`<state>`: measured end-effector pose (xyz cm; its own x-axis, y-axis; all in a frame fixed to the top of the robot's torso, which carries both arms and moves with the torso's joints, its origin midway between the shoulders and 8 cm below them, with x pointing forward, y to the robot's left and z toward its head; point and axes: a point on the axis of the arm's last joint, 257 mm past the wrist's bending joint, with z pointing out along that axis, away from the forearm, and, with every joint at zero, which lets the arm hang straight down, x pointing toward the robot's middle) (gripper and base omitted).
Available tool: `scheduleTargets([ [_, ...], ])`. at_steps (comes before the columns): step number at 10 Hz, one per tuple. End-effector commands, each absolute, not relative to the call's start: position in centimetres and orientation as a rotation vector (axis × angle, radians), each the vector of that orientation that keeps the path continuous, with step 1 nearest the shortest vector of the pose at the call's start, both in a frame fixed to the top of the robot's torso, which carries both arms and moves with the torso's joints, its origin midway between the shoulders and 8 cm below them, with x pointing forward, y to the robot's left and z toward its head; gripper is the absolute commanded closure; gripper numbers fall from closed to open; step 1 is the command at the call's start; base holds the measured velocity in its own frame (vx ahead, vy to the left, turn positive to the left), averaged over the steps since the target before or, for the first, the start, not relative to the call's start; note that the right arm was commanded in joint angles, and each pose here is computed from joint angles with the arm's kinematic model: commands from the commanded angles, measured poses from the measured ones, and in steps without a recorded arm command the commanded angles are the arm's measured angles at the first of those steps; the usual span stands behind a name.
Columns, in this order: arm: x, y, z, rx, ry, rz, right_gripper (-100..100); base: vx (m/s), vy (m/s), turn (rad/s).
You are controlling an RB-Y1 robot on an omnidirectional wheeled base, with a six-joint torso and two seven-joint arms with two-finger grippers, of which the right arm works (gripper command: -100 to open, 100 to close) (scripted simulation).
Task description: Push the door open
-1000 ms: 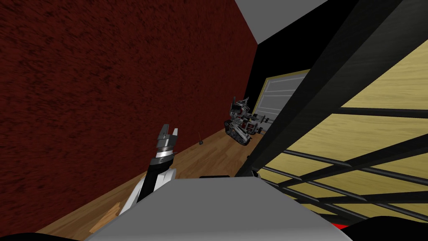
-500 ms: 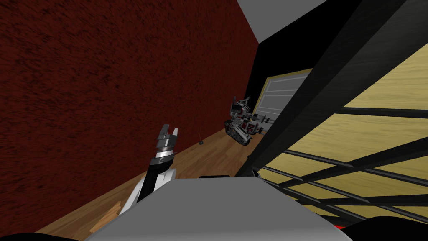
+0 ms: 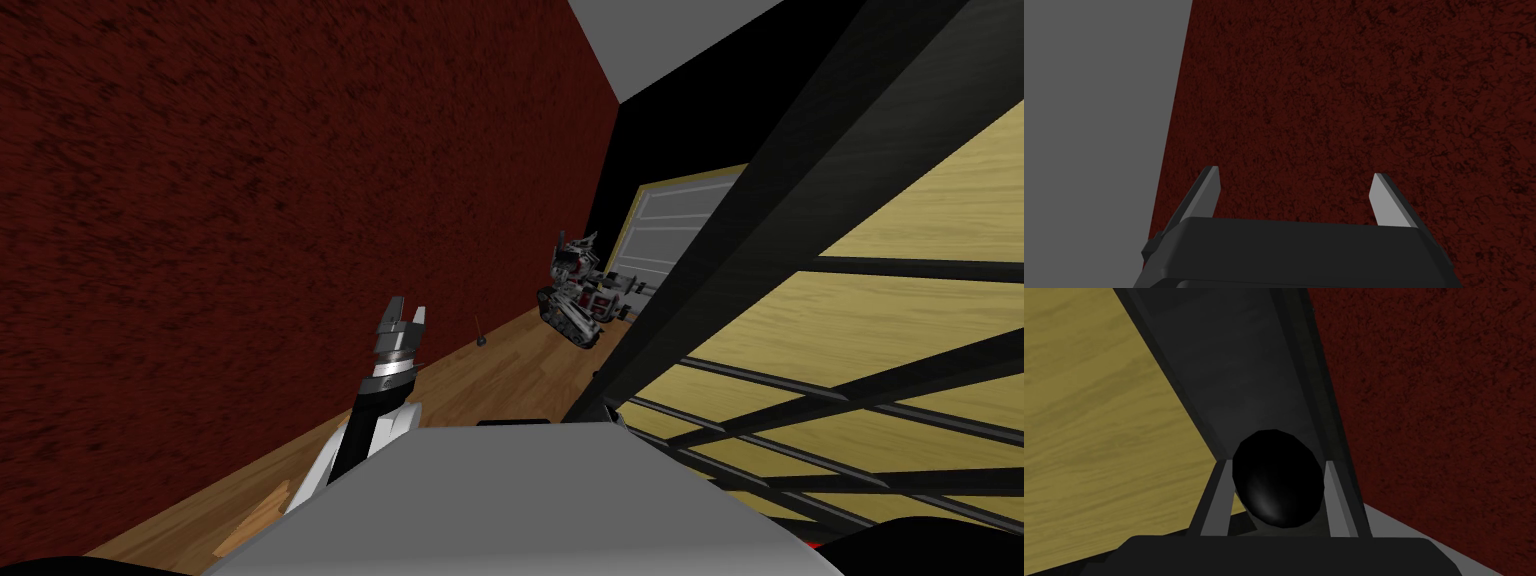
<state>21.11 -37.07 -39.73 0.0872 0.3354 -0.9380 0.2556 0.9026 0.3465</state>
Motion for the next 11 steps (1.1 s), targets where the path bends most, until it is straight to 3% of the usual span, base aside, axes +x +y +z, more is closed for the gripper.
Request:
scheduleTargets([
  [1, 21.2, -37.7, -39.4, 0.522, 1.48, 0.094, 100, 0.013, 0.0, 0.006],
  [11, 21.7, -38.9, -39.1, 0.707, 1.4, 0.273, 100, 0.011, -0.001, 0.002],
])
